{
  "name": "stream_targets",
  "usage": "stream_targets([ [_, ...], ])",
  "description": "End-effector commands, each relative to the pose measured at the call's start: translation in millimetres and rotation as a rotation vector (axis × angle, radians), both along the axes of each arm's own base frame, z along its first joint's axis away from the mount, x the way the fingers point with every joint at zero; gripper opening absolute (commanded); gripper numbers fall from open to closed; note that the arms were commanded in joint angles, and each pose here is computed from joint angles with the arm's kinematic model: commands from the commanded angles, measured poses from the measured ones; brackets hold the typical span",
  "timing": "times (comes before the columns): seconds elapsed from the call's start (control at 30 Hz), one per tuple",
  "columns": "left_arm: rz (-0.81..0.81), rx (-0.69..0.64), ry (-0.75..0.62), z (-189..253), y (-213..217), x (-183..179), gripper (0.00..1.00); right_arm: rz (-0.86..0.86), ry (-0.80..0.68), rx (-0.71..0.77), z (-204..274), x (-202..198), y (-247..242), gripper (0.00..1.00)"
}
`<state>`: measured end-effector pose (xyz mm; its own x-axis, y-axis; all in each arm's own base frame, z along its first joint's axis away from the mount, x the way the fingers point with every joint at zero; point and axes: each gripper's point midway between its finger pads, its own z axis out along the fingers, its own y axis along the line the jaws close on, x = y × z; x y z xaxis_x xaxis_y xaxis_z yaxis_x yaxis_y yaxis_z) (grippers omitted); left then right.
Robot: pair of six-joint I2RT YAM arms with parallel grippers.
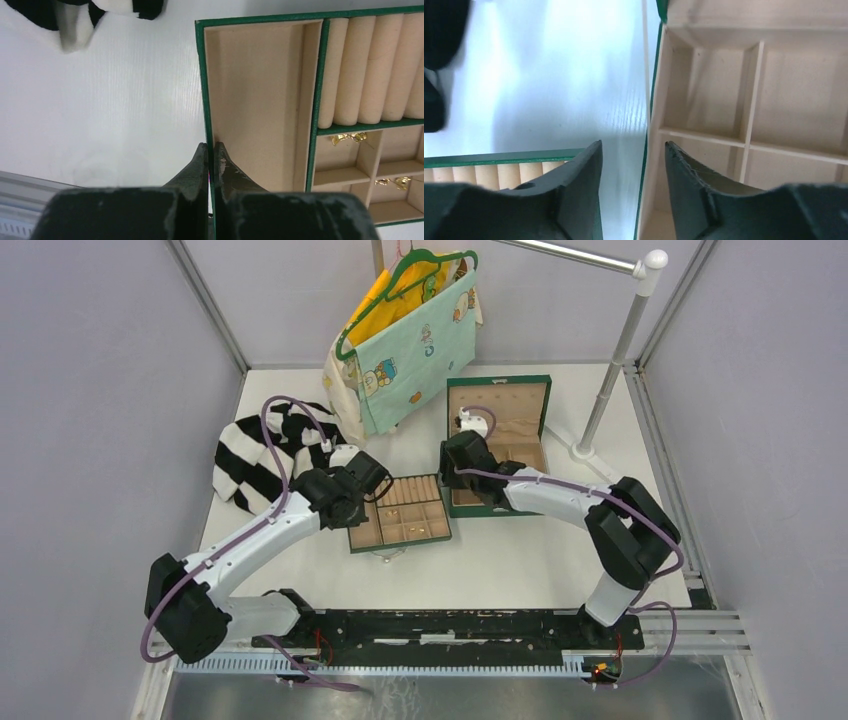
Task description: Organize the mixed jewelry
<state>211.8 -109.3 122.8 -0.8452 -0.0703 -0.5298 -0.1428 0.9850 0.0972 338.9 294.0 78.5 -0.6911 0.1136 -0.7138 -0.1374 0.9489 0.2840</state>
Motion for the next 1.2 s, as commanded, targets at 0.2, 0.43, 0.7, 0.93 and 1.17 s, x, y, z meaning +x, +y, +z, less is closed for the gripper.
stream_targets([
  [0.2, -0.003, -0.142, -0.117, 26.6, -26.1, 21.1, 0.02, 0.037, -0.290, -0.050, 117.2, -5.3, -44.6, 0.64],
  [0.43, -0.094, -0.292, -0.138, 41.5, -76.3, 45.3, 0.02, -0.287, -0.376, -0.372, 135.4, -36.9, -196.7, 0.74],
  [0.7, -0.182, -0.373, -0.145, 50.6, -125.7, 67.1, 0.02, -0.488, -0.425, -0.537, 165.4, -72.2, -279.1, 0.79],
  [0.93, -0.207, -0.398, -0.161, 55.0, -203.7, 89.7, 0.02, -0.529, -0.448, -0.533, 178.6, -78.3, -290.2, 0.79],
  [1.17, -0.172, -0.414, -0.158, 27.9, -243.1, 118.5, 0.02, -0.531, -0.447, -0.526, 178.2, -87.5, -296.0, 0.79],
])
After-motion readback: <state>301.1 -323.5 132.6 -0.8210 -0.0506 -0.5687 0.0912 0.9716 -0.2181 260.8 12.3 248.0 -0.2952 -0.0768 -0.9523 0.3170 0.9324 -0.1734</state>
